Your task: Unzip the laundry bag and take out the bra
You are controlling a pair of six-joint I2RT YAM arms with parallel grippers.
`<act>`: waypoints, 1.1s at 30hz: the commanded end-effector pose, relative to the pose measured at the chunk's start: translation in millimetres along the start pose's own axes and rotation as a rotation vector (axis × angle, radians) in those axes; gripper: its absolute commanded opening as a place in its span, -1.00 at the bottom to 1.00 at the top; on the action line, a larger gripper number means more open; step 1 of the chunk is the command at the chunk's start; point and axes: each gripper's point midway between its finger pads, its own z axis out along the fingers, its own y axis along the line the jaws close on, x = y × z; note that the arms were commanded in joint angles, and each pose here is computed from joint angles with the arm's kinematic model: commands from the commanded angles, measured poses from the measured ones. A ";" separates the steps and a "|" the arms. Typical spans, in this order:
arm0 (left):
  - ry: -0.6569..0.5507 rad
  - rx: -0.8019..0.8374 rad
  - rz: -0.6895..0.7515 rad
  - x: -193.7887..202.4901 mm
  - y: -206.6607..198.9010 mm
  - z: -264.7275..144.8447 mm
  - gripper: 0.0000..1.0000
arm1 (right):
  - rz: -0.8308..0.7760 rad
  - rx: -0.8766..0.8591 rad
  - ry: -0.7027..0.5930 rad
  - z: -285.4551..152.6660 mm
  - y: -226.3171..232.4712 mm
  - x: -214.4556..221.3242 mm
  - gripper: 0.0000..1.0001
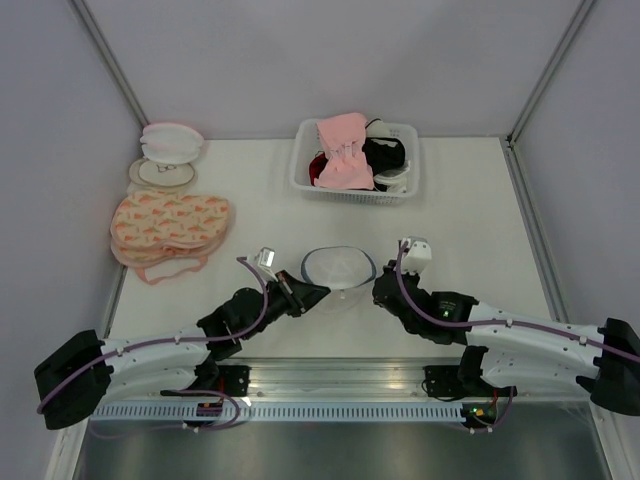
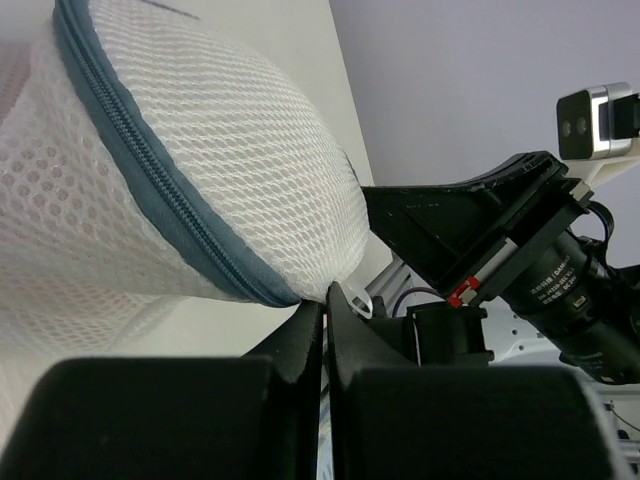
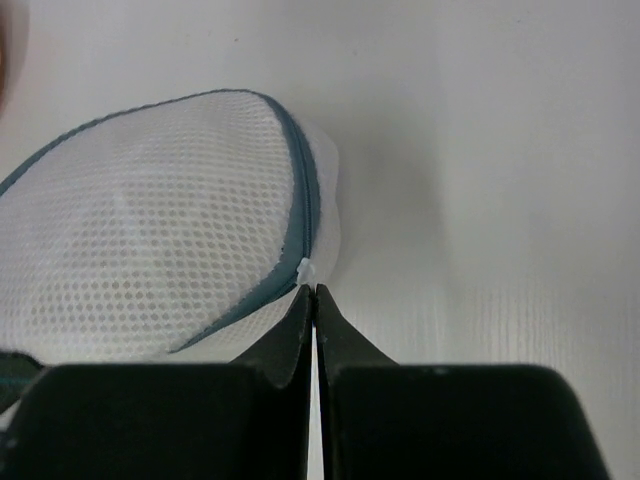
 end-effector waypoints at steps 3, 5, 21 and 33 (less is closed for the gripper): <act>-0.067 -0.098 0.164 -16.4 22.3 -5.7 -0.95 | -0.127 -0.150 0.048 -14.2 13.2 0.3 -0.99; -0.081 -0.106 0.202 -23.3 21.3 -2.4 -0.95 | -0.164 -0.259 0.107 -22.5 28.0 11.2 -0.99; -0.049 -0.023 0.289 -60.5 -6.5 68.0 -0.62 | -0.184 -0.379 0.202 -31.7 36.3 37.2 -0.99; 0.041 -0.054 0.103 -26.6 4.6 23.8 0.61 | -0.182 -0.369 0.158 -22.1 42.3 31.7 -0.99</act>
